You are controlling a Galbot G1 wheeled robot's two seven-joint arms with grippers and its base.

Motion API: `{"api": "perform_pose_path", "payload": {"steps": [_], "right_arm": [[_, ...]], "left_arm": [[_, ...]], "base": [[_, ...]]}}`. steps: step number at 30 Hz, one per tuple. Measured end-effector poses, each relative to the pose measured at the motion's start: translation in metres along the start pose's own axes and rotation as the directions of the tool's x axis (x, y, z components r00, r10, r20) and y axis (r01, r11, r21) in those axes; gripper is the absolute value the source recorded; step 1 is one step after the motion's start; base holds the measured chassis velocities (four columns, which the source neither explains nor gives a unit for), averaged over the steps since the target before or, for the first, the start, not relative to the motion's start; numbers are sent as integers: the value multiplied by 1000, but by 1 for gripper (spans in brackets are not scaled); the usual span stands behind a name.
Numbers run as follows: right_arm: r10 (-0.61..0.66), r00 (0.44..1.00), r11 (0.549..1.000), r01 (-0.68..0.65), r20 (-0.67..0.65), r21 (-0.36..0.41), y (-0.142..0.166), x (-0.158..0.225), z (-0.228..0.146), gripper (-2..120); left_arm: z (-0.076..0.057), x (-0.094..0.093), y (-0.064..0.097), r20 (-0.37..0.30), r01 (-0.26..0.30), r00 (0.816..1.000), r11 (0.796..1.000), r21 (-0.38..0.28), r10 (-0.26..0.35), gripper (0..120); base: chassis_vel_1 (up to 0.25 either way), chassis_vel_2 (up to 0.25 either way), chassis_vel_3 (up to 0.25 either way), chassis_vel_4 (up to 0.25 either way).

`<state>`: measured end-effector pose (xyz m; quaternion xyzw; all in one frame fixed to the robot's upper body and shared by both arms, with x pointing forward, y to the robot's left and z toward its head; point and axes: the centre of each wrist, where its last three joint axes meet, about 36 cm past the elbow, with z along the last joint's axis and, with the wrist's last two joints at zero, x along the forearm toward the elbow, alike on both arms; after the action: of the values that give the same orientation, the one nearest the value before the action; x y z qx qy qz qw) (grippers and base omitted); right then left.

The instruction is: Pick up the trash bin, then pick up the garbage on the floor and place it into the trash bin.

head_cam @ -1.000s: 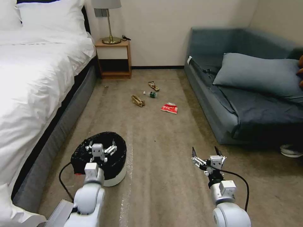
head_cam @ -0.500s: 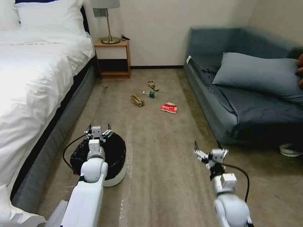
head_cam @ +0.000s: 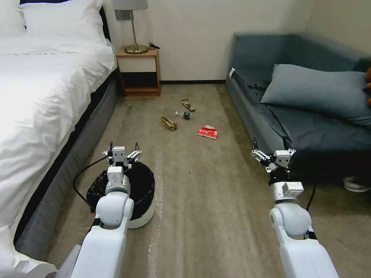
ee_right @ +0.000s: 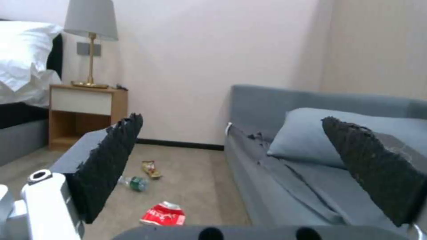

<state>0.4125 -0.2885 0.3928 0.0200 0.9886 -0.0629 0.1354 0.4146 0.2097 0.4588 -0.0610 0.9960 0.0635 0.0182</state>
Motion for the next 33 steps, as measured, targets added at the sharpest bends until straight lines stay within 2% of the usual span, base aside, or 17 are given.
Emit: {"api": "perform_pose_path", "payload": {"steps": [1,3,4,7,10,12,13,15,17,18,20,21,22,30,31,32,33], "right_arm": [[-6,1000,1000,6,4,5,1,2,3,100],[-9,1000,1000,9,6,7,1,3,4,100],[-15,1000,1000,15,20,24,3,5,8,100],[-25,999,998,23,44,60,5,6,15,100],[-30,998,996,25,58,81,6,6,19,100],[-39,995,985,22,95,173,2,10,28,100],[-39,995,985,22,95,173,2,10,28,100],[-27,995,978,7,95,210,-1,15,27,100],[-2,997,976,-15,79,219,-1,23,21,100],[-2,997,976,-15,79,219,-1,23,21,100],[7,997,968,-27,81,249,-3,29,20,100],[7,997,968,-27,81,249,-3,29,20,100],[6,994,957,-37,109,287,-6,29,20,100],[21,985,946,-76,174,315,-8,26,22,100],[25,985,946,-78,170,316,-9,28,23,100],[27,986,946,-78,163,315,-9,31,24,100],[27,986,946,-78,163,315,-9,31,24,100]], "left_arm": [[-13,9,-2,19,-8,1000,1000,4,8,100],[-18,13,-2,26,-11,1000,1000,5,10,100],[-34,26,-3,53,-21,998,1000,11,21,100],[-43,33,-4,66,-26,997,1000,14,25,100],[-44,34,-4,66,-27,997,1000,15,26,100],[-44,38,-3,59,-19,998,1000,16,18,100],[-44,38,-3,59,-19,998,1000,16,18,100],[-30,53,2,-14,39,999,999,27,-39,100],[-17,71,9,-96,110,990,994,30,-106,100],[-17,71,9,-96,110,990,994,30,-106,100],[-3,90,16,-181,179,968,984,19,-173,100],[-3,90,16,-181,179,968,984,19,-173,100],[1,97,19,-212,205,957,979,13,-198,100],[2,100,20,-222,213,953,977,12,-205,100],[11,97,23,-251,234,942,972,18,-222,100],[32,90,29,-326,275,911,961,22,-254,100],[32,90,29,-326,275,911,961,22,-254,100]], "base": [[0,0,0,0],[0,0,0,0],[0,0,0,0],[0,0,0,0],[0,0,0,0],[0,0,0,0],[0,0,0,0],[0,0,0,0],[0,0,0,0],[0,0,0,0],[0,0,0,0],[0,0,0,0],[0,0,0,0],[0,0,0,0],[0,0,0,0],[0,0,0,0],[0,0,0,0]]}}
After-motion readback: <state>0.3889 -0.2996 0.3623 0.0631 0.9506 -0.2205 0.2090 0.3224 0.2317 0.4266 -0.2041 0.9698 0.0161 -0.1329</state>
